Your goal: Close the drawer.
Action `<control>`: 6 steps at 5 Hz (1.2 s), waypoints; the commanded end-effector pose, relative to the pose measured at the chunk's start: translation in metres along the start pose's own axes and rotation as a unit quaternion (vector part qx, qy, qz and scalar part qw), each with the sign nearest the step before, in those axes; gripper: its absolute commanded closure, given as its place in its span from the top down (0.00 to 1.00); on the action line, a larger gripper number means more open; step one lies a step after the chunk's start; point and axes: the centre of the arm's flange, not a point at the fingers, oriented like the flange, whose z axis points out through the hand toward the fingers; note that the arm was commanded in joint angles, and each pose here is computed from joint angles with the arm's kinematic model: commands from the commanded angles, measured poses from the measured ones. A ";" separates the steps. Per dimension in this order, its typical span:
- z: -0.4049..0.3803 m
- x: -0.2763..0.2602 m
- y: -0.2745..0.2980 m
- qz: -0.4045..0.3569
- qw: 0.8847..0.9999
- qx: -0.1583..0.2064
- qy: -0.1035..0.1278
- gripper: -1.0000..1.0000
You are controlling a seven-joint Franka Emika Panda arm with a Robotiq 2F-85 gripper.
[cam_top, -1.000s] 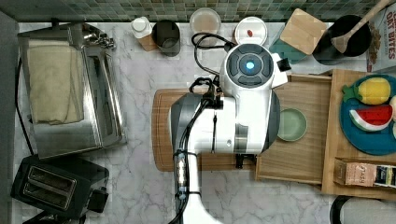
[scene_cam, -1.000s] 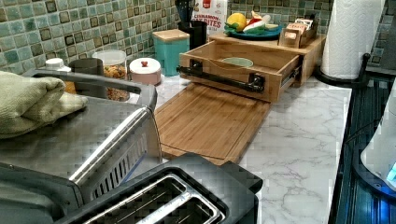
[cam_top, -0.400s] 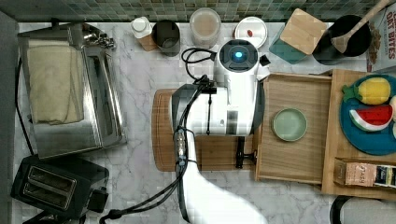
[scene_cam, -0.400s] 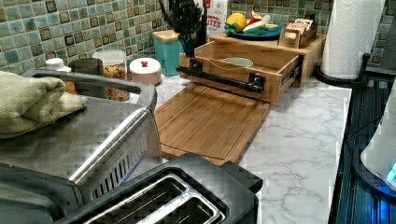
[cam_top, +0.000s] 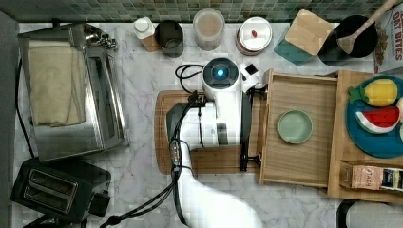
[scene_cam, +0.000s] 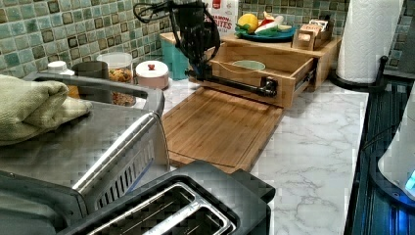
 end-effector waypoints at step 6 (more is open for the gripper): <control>0.045 -0.019 0.013 -0.084 0.993 -0.063 0.051 0.00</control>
